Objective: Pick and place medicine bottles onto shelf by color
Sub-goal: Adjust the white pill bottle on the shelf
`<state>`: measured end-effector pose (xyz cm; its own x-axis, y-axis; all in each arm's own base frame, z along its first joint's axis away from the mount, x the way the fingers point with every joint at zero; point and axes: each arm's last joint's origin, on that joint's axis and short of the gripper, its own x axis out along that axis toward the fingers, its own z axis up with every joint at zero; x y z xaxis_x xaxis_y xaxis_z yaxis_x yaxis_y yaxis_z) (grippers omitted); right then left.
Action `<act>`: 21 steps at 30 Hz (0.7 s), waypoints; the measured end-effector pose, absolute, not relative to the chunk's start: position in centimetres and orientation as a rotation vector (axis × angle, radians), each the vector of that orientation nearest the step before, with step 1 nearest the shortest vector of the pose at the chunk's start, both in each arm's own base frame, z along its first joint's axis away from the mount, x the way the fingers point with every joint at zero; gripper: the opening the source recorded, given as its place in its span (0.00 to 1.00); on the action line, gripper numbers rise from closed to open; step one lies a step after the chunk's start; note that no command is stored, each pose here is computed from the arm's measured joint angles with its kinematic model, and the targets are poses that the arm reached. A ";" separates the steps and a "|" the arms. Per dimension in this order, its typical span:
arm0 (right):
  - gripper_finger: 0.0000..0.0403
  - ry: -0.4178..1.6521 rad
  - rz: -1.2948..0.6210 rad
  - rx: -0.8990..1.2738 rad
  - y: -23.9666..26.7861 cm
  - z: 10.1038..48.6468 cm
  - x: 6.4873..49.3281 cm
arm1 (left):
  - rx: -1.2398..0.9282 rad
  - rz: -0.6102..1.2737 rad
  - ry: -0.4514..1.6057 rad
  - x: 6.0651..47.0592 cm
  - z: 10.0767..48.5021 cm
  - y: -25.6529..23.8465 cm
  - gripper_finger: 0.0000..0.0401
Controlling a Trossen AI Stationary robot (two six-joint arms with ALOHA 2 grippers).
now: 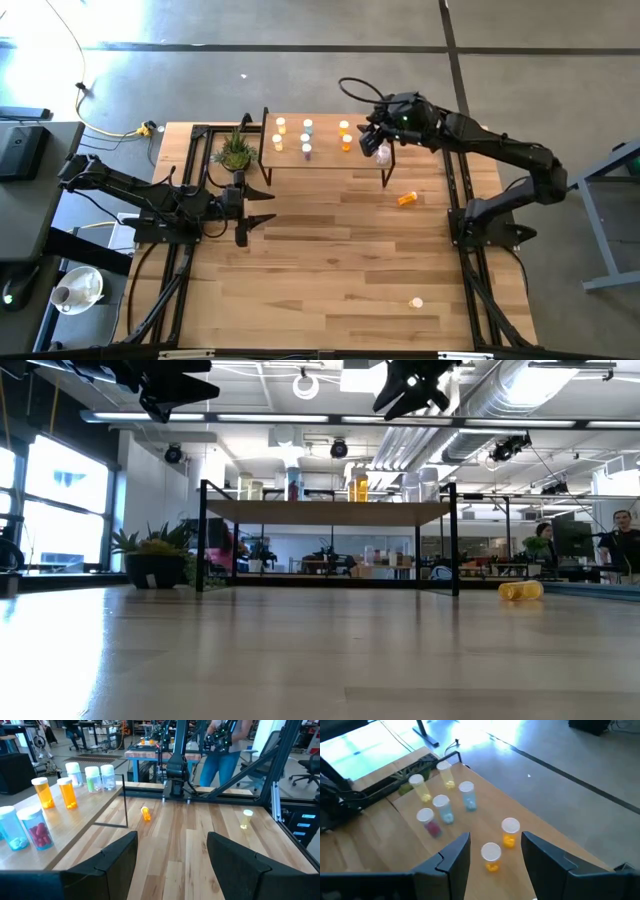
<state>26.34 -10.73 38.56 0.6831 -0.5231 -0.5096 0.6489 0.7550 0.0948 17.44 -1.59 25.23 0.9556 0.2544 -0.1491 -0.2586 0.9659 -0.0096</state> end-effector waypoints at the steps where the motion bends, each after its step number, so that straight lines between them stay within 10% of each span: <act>1: 0.41 0.479 -0.657 0.275 -10.5 38.7 26.4 | -0.029 0.260 0.147 17.4 25.2 -1.6 0.57; 21: 0.41 0.804 -0.753 0.349 -10.2 37.0 29.9 | -0.027 0.263 0.155 17.4 25.2 -1.6 0.57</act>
